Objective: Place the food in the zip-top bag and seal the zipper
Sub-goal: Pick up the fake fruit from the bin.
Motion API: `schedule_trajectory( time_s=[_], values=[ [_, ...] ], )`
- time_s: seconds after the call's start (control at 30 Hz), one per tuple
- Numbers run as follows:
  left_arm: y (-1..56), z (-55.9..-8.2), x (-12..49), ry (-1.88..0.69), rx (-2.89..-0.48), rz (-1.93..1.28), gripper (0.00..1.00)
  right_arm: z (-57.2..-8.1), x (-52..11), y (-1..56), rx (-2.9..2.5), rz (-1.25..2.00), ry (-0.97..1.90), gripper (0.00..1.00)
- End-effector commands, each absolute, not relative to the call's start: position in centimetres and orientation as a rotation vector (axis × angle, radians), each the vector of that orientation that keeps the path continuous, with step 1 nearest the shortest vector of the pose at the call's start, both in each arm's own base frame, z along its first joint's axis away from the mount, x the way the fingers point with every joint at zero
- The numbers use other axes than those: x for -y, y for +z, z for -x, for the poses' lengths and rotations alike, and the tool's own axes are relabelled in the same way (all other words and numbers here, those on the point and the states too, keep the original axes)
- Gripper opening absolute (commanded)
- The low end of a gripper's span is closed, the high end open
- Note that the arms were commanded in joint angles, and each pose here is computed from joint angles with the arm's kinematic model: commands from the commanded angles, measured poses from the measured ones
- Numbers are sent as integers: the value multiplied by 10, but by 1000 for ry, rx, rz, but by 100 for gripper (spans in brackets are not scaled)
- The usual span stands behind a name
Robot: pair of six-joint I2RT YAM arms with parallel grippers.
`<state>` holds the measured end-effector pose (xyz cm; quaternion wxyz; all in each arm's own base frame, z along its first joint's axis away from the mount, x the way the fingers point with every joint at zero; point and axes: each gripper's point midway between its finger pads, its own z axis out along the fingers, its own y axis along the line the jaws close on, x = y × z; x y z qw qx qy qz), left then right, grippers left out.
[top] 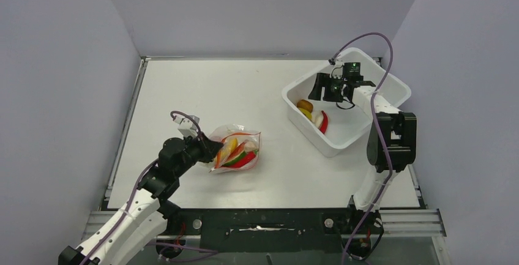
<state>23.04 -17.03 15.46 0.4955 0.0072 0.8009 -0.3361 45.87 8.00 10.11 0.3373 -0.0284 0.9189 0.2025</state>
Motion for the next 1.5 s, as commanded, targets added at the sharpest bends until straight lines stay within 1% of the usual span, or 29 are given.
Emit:
schedule_trajectory(
  time_s=[0.0,0.27,0.43,0.63,0.73,0.83,0.9,1.23,1.47],
  values=[
    [179,-237,169,-815,-1926,49,0,-461,-98,108,-2339,162,646,71],
    [181,-231,170,-827,-1970,45,0,-476,-111,82,-2406,210,620,65],
    [181,-233,172,-828,-1975,50,0,-486,-114,72,-2398,223,628,66],
    [183,-237,178,-842,-1975,29,0,-479,-119,57,-2425,250,634,66],
    [180,-238,179,-851,-1980,42,0,-478,-119,55,-2426,249,633,60],
    [185,-237,178,-859,-1967,49,0,-479,-119,61,-2414,247,629,49],
    [187,-238,176,-846,-1960,57,0,-480,-118,66,-2404,246,622,45],
    [189,-237,170,-811,-1961,60,0,-481,-109,91,-2357,216,548,35],
    [188,-239,169,-802,-1957,61,0,-477,-98,106,-2343,204,499,32]
  ],
)
